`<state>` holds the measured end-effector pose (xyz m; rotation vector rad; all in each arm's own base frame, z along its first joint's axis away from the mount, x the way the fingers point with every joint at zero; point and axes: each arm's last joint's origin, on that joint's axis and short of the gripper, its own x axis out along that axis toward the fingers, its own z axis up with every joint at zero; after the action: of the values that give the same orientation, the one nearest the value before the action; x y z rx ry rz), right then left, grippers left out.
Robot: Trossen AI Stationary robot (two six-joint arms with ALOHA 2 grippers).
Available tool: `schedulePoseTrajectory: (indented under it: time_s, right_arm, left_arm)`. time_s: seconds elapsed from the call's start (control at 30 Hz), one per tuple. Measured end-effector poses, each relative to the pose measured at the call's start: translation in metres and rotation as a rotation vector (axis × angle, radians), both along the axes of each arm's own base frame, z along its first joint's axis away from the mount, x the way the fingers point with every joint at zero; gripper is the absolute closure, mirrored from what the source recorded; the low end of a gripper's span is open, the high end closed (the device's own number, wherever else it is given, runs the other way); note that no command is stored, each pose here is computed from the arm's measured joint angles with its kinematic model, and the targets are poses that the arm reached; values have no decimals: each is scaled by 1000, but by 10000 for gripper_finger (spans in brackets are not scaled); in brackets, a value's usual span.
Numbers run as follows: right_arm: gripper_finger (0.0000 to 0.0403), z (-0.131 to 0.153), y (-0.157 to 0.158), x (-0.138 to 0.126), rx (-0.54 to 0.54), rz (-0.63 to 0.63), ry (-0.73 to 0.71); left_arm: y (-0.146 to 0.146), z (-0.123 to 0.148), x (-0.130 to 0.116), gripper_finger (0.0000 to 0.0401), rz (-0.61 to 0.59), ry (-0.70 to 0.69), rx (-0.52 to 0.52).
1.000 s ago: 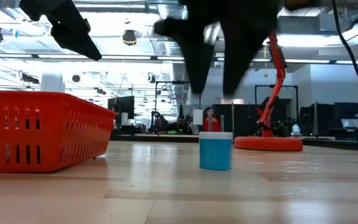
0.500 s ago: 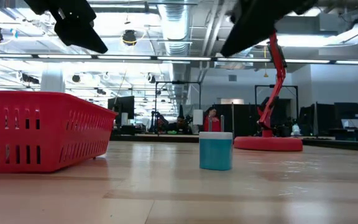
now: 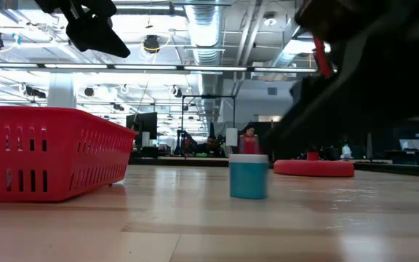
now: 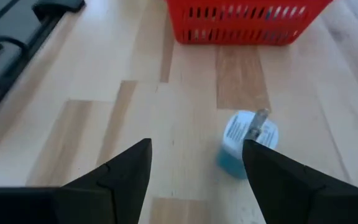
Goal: Pick & Place Office items
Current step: Put the light blue charger adapter into the red bin
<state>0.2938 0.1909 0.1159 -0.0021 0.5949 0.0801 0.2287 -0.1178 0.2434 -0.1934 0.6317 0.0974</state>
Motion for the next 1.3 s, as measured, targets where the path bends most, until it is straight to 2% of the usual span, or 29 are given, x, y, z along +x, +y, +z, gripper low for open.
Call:
schedulePoseTrajectory:
  time_s: [0.1, 0.2, 0.3, 0.4, 0.5, 0.6, 0.73, 0.87, 0.97, 1.17, 1.3]
  right_arm:
    - [159, -12, 0, 6, -2, -15, -16]
    - [159, -20, -2, 3, -48, -3, 25]
    - [159, -13, 0, -1, -80, -25, 12]
    - [159, -21, -2, -4, -139, -74, 25]
    - [159, -29, -8, 3, -107, -171, -14]
    - [159, -38, -14, 10, -85, -205, -19]
    - [159, -38, -16, 12, -69, -215, -28]
    - [159, -35, -18, 15, -50, -217, -42]
    - [159, -34, -15, 8, -57, -203, 12]
    - [159, -12, -9, -12, -29, -224, 94]
    - [159, 2, -10, -21, -9, -290, 98]
  left_arm:
    - [0, 0, 0, 58, 0, -6, -3]
    - [0, 1, 1, 58, 0, -12, -7]
    - [0, 1, 1, 58, 0, -12, -7]
    - [-1, 1, 1, 58, 1, -14, -8]
    - [0, 2, 2, 58, 7, -22, -10]
    - [3, 1, 7, 58, 30, -43, -14]
    - [5, -3, 28, 58, -56, -84, -77]
    - [4, -16, 46, 58, -156, -110, -22]
    - [4, -32, 58, 58, -178, -82, -9]
    - [3, -52, 82, 58, -205, -94, -47]
    - [-2, -67, 103, 58, -217, -45, -2]
